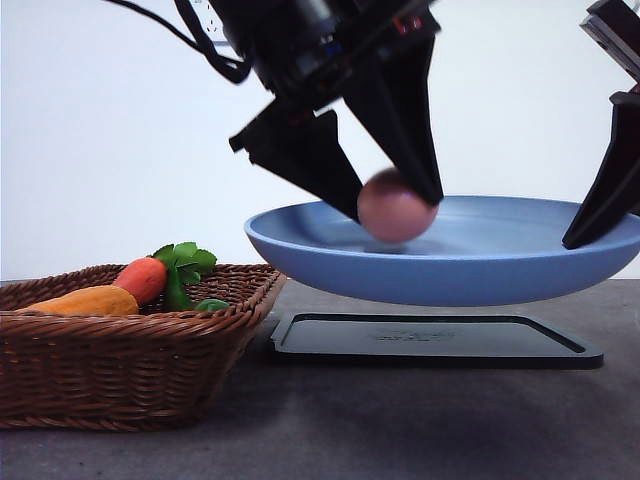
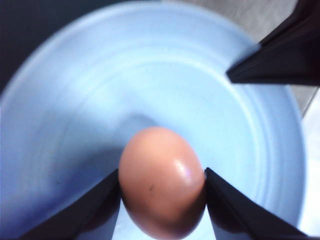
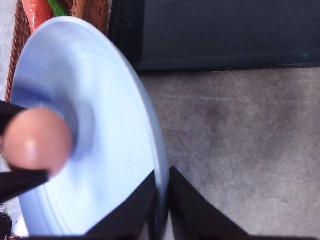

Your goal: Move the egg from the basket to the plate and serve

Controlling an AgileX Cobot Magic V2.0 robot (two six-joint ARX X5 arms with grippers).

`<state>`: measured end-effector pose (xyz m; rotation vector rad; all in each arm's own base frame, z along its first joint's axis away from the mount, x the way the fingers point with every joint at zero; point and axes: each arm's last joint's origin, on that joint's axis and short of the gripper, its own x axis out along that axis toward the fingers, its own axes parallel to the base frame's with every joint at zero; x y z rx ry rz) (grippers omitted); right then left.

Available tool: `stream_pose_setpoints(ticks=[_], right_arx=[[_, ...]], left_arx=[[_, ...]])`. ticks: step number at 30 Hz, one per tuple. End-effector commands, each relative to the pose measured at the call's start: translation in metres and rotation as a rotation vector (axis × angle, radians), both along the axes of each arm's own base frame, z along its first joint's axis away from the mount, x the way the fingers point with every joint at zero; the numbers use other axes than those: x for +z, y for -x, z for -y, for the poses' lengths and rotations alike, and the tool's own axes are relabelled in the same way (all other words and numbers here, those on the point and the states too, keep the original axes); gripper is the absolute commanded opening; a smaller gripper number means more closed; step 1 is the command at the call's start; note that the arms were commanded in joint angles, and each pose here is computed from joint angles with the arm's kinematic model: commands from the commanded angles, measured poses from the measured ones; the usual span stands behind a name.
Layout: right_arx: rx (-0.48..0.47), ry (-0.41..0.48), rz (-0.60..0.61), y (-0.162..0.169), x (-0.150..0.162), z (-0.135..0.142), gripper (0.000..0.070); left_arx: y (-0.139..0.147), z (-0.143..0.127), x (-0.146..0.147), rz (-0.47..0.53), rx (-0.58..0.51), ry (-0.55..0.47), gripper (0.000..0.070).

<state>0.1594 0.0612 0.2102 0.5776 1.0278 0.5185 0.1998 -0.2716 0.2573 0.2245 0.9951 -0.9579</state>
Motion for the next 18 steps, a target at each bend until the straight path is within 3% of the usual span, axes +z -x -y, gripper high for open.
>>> stream_pose_setpoints(ticks=[1, 12, 18], right_arx=[[0.006, -0.017, -0.006, -0.0012, 0.0008, -0.0023, 0.0], [0.018, -0.053, -0.031, -0.0003, 0.0012, -0.0037, 0.0], [0.001, -0.061, -0.08, 0.0005, -0.001, -0.0028, 0.0]], left_arx=[[0.0007, 0.0057, 0.0011, 0.014, -0.017, 0.007, 0.027], [0.0006, 0.0059, 0.0007, 0.011, -0.013, 0.007, 0.0452], [0.0024, 0.0013, 0.0078, -0.006, 0.022, 0.024, 0.0465]])
